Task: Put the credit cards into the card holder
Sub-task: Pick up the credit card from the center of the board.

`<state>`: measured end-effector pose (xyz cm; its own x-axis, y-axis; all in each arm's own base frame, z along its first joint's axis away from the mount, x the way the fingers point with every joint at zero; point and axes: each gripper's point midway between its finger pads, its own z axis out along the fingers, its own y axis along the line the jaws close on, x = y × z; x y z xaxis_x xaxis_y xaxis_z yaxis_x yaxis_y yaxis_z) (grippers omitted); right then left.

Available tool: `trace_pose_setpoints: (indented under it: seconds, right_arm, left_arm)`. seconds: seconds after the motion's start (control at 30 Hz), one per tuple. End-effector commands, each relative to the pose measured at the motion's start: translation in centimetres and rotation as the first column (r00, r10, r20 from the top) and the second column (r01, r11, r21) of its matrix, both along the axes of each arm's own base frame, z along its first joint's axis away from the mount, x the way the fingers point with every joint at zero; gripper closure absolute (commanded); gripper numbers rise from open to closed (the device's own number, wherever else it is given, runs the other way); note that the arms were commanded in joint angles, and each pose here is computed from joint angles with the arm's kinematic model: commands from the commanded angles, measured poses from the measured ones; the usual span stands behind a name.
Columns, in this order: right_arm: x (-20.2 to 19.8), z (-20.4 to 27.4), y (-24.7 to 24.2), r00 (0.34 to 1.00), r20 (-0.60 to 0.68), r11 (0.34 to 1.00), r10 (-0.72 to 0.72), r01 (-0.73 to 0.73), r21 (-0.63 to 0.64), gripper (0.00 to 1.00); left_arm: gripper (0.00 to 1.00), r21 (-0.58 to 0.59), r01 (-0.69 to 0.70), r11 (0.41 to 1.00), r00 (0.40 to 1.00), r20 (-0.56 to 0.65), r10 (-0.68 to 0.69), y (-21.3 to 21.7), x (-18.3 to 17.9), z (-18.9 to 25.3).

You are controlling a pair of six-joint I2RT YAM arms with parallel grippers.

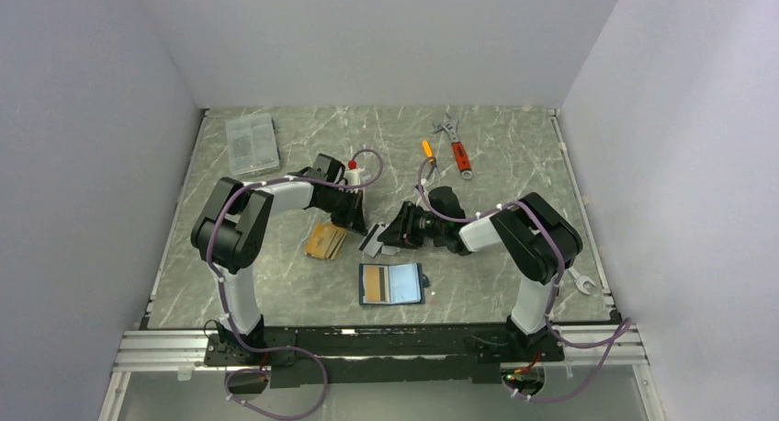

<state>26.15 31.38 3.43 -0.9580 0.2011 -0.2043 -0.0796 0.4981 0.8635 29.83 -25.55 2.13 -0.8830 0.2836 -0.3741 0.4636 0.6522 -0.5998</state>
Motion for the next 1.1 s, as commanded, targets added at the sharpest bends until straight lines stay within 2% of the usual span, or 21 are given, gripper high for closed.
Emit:
trace_pose_setpoints:
  seconds: [0.0, 0.37, 0.6, 0.67, 0.87, 0.9, 1.07]
  right_arm:
    - [0.6, -2.2, -0.7, 0.996, -0.038, 0.996, -0.076, 0.074, -0.058, 0.62]
    - [0.9, -1.6, 0.3, 0.992, -0.072, 0.993, -0.1, 0.104, 0.051, 0.67]
    - [1.0, -1.4, 0.7, 0.993, -0.066, 0.994, -0.096, 0.099, 0.051, 0.69]
    - [1.0, -1.6, 0.6, 0.993, -0.065, 0.994, -0.097, 0.099, 0.035, 0.73]
    - [1.0, -1.3, 0.3, 0.995, -0.052, 0.996, -0.091, 0.091, 0.008, 0.97]
    - [1.1, -1.1, 0.3, 0.995, -0.044, 0.996, -0.088, 0.088, 0.002, 1.0]
    - [2.3, 1.7, 0.2, 0.997, 0.043, 0.997, -0.068, 0.069, -0.028, 1.0]
  left_arm:
    - [1.0, -0.062, 0.016, 0.998, 1.0, 0.021, -0.015, -0.9, -0.2, 1.6]
    - [1.0, -0.114, 0.024, 0.993, 0.999, -0.042, -0.029, -1.5, -1.7, 0.7]
    - [1.0, -0.138, 0.023, 0.99, 0.998, -0.06, -0.031, -1.7, -2.3, 0.7]
    - [1.0, -0.14, 0.025, 0.99, 0.998, -0.054, -0.033, -1.8, -2.1, 1.0]
    - [1.0, -0.157, 0.028, 0.987, 1.0, -0.004, -0.029, -1.8, -1.1, 3.2]
    - [0.97, -0.162, 0.03, 0.986, 1.0, 0.007, -0.03, -1.7, -0.8, 3.7]
    - [0.79, -0.195, 0.05, 0.979, 0.995, 0.093, -0.033, -1.5, 0.7, 7.6]
